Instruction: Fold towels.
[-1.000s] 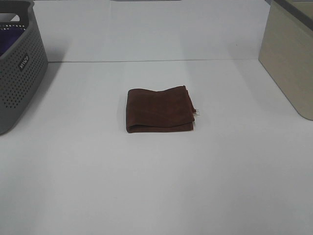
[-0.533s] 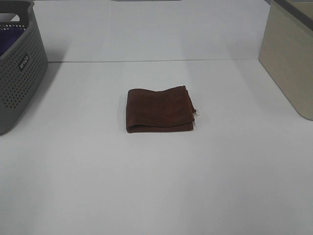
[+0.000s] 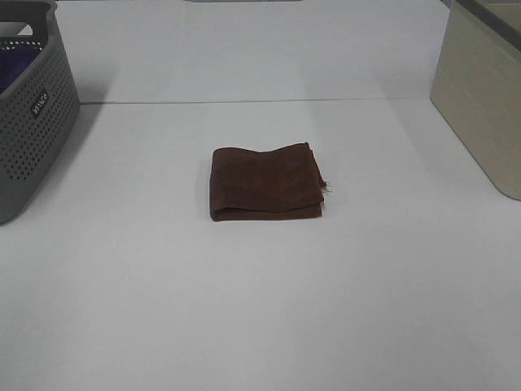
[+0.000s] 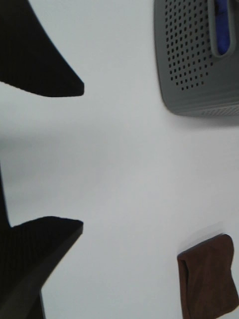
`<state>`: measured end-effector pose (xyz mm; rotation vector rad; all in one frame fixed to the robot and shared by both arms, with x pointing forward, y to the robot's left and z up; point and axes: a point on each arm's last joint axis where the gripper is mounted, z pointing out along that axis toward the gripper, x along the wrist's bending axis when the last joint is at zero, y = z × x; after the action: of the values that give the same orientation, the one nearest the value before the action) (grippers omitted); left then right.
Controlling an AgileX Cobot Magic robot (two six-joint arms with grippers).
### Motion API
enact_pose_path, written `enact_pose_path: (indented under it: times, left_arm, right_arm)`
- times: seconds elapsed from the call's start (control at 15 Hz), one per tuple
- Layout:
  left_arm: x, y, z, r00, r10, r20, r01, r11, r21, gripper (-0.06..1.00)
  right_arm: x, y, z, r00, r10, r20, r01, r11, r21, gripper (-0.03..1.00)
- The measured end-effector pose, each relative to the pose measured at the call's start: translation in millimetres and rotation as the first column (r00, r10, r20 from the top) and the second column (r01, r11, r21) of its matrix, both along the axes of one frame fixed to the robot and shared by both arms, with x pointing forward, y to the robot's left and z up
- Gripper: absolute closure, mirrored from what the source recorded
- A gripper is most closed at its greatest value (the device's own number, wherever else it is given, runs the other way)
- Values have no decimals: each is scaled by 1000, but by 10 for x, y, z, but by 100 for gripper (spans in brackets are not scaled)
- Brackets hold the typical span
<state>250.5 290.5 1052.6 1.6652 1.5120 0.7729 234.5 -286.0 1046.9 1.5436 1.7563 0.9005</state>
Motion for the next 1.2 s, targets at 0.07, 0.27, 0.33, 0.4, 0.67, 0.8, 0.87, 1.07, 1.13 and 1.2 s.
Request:
enact_pose_path:
  times: [0.07, 0.27, 0.33, 0.4, 0.67, 0.8, 0.87, 1.07, 1.13, 1.2]
  left_arm:
    - [-81, 1, 4, 999, 0, 52, 0, 1000, -1, 29]
    - [-175, -1, 4, 994, -2, 113, 2, 1000, -5, 29]
    - [-175, -1, 4, 994, -2, 113, 2, 1000, -5, 29]
    - [-175, -1, 4, 994, -2, 113, 2, 1000, -5, 29]
    - [-175, -2, 4, 994, -2, 113, 3, 1000, -6, 29]
    - [-175, -2, 4, 994, -2, 113, 3, 1000, -6, 29]
    - [-175, -2, 4, 994, -2, 113, 3, 1000, -6, 29]
    - [-175, -2, 4, 994, -2, 113, 3, 1000, -6, 29]
    - [-175, -2, 4, 994, -2, 113, 3, 1000, -6, 29]
    - [-175, -2, 4, 994, -2, 113, 3, 1000, -6, 29]
  right_arm:
    - [-27, 2, -1, 1000, 0, 18, 0, 1000, -1, 11]
    - [-70, 5, -7, 999, 1, 47, -1, 1000, -2, 11]
    - [-71, 7, -9, 999, 2, 47, -2, 1000, 1, 11]
    - [-71, 7, -12, 999, 14, 46, -14, 1000, 1, 11]
    - [-78, 5, -11, 997, 59, 46, -59, 998, 5, 11]
    - [-78, 11, -10, 997, 62, 47, -63, 998, 11, 11]
    - [-78, 12, -10, 997, 63, 47, -63, 998, 11, 11]
    - [-79, 15, -10, 997, 65, 47, -66, 998, 15, 11]
    - [-79, 17, -10, 997, 66, 47, -67, 998, 16, 11]
    - [-79, 17, -10, 997, 66, 47, -67, 998, 16, 11]
